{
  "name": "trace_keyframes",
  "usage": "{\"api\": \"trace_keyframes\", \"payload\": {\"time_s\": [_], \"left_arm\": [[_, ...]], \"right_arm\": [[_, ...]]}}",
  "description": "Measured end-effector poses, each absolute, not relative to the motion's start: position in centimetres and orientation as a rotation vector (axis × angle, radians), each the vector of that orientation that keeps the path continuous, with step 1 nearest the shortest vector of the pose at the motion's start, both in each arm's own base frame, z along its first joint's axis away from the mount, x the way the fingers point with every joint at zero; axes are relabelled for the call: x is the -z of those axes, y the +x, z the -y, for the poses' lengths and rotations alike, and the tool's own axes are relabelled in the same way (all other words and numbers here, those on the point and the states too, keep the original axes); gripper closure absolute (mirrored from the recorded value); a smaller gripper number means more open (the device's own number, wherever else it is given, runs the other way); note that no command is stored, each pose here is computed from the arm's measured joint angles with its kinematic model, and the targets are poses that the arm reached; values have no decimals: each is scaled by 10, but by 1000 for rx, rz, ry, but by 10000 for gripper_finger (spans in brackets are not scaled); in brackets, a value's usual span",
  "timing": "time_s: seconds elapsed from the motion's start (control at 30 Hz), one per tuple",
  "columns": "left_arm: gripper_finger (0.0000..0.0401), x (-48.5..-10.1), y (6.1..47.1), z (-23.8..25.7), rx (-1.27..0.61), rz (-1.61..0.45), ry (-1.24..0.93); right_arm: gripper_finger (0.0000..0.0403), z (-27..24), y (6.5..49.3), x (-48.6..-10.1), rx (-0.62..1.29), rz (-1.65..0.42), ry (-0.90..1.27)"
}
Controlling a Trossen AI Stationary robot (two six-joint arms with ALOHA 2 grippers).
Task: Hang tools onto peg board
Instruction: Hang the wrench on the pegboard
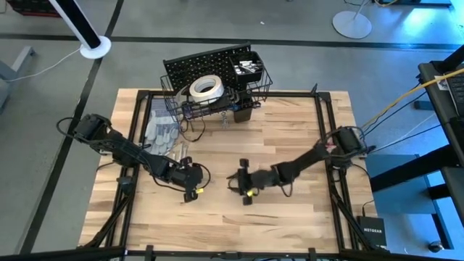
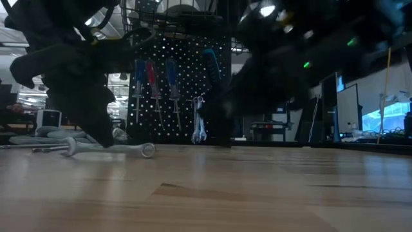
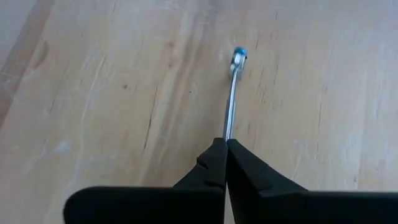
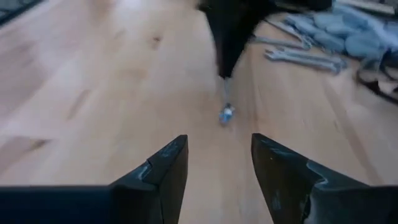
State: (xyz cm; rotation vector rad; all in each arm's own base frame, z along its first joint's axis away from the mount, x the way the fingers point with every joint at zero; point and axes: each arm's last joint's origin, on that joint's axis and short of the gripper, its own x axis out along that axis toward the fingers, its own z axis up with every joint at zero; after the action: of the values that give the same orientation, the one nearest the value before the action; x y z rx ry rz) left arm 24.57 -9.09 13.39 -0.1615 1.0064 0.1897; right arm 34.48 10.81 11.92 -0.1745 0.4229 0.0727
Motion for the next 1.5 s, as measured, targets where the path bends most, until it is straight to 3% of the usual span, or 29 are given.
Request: {"api": "trace_keyframes", "payload": {"time_s": [0.47, 0.57, 0.73, 0.87, 1.2, 1.3, 1.4, 1.5], "left_arm": [[401, -133, 249, 92, -159, -951, -172], [401, -133, 249, 92, -157, -947, -174], [401, -133, 249, 92, -163, -944, -185], [399, -134, 249, 92, -163, -941, -194], [289, -125, 250, 92, -166, -990, -225], [277, -120, 251, 92, -176, -1006, -206], [299, -116, 251, 92, -179, -1024, -178], [365, -116, 251, 91, -194, -1018, -162]], "right_arm": [[226, -86, 427, -86, -48, -585, 33], [257, -88, 433, -85, -73, -589, 33], [372, -88, 432, -84, -43, -611, 18], [372, -87, 431, -83, -23, -616, -11], [381, -87, 431, -85, -15, -614, -22], [381, -87, 431, -85, -15, -607, -21], [380, -87, 431, -85, -14, -603, -19], [358, -87, 431, -86, -24, -604, -10]]}}
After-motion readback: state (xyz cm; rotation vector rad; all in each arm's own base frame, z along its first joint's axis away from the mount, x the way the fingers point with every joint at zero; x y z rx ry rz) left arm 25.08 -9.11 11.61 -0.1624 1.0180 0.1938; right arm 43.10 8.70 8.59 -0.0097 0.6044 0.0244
